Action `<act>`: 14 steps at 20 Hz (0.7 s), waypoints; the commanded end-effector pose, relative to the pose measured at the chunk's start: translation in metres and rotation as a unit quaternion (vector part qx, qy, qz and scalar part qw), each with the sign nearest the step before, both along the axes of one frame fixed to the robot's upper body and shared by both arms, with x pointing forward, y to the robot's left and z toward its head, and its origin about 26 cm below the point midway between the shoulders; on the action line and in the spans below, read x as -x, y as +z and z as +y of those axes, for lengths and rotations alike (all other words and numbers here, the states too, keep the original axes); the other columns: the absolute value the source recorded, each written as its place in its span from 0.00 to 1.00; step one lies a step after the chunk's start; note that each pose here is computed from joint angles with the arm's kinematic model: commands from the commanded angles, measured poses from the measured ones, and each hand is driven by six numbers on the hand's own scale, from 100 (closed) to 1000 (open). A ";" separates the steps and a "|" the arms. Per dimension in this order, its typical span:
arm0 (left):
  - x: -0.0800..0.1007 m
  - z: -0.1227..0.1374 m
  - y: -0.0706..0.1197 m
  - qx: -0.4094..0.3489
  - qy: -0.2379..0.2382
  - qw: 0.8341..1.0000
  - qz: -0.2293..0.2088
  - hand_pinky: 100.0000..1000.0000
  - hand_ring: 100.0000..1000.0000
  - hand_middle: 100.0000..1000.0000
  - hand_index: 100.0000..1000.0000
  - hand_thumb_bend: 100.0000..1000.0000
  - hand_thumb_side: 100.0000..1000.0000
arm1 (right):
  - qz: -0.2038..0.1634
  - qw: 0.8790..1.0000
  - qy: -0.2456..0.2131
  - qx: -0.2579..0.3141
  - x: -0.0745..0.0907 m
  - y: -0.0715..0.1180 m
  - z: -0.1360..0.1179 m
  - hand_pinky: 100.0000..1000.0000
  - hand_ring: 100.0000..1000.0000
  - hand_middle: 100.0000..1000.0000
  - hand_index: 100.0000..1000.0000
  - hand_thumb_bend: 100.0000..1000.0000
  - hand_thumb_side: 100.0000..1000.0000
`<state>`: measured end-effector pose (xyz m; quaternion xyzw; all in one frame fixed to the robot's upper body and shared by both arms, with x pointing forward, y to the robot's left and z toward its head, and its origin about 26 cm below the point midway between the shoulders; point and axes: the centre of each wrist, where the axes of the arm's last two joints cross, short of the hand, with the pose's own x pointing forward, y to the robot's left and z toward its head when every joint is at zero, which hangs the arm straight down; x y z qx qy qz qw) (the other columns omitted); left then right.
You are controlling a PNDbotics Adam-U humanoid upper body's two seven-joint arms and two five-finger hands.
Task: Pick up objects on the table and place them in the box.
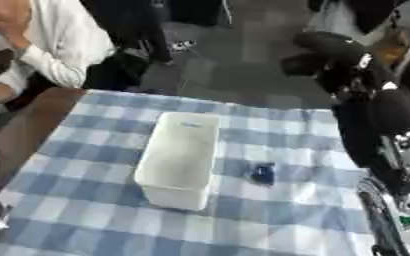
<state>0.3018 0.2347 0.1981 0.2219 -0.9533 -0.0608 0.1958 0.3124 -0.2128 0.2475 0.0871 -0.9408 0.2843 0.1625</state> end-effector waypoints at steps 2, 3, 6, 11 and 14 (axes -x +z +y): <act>0.002 0.001 0.008 -0.003 0.001 1.000 -0.015 0.84 0.75 0.98 0.98 0.00 0.85 | -0.013 1.000 0.002 0.002 0.003 0.006 0.000 0.75 0.73 0.80 0.84 0.24 0.91; 0.002 0.001 0.008 -0.003 0.001 1.000 -0.015 0.84 0.75 0.98 0.98 0.00 0.85 | -0.013 1.000 0.002 0.002 0.003 0.006 0.000 0.75 0.73 0.80 0.84 0.24 0.91; 0.002 0.001 0.008 -0.003 0.001 1.000 -0.014 0.84 0.75 0.98 0.98 0.00 0.85 | -0.013 1.000 0.002 0.002 0.003 0.006 0.000 0.75 0.73 0.80 0.84 0.24 0.91; 0.002 0.000 0.008 -0.003 0.001 1.000 -0.014 0.84 0.75 0.98 0.98 0.00 0.85 | -0.014 1.000 0.002 0.003 0.003 0.006 0.000 0.75 0.73 0.80 0.84 0.24 0.91; 0.002 0.000 0.008 -0.001 0.002 1.000 -0.015 0.84 0.75 0.97 0.98 0.00 0.85 | -0.020 1.000 0.001 0.005 0.003 0.007 0.000 0.75 0.73 0.80 0.83 0.26 0.92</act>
